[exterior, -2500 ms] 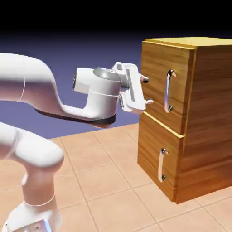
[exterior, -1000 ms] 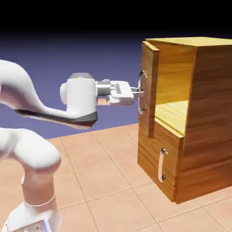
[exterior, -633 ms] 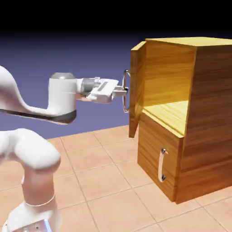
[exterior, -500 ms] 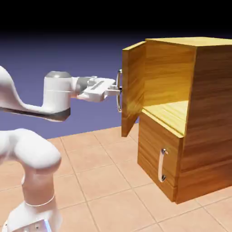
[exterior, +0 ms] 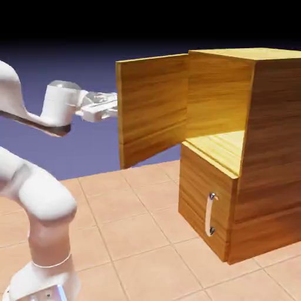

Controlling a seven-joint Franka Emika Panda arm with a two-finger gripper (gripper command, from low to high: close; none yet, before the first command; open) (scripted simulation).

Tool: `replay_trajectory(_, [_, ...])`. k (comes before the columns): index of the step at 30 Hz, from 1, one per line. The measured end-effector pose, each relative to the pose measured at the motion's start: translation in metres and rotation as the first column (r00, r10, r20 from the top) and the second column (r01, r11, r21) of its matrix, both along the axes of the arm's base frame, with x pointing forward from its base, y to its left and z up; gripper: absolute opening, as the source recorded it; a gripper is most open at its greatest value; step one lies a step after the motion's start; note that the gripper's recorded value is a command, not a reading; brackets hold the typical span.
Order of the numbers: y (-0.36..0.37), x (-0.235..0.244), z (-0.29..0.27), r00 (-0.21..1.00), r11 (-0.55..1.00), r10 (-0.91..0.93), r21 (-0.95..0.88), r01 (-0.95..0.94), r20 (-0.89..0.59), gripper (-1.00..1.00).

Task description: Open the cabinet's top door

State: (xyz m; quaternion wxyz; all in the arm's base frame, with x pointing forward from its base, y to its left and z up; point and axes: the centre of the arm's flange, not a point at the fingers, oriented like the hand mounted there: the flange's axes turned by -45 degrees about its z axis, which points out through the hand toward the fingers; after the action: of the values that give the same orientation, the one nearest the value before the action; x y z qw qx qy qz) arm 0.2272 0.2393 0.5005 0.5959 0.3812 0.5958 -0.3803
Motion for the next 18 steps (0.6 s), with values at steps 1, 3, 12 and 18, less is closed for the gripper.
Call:
replay_trajectory(1, [0.008,0.001,0.000,1.000,1.000,-0.028,0.000,0.028,0.000,-1.00])
replay_trajectory(3, [0.025,0.003,0.000,0.997,0.997,-0.082,0.000,0.082,0.000,-1.00])
replay_trajectory(12, [0.077,0.015,0.000,0.966,0.966,-0.258,0.000,0.258,0.000,-1.00])
replay_trajectory(18, [0.091,0.021,0.000,0.952,0.952,-0.306,0.000,0.306,-0.001,-1.00])
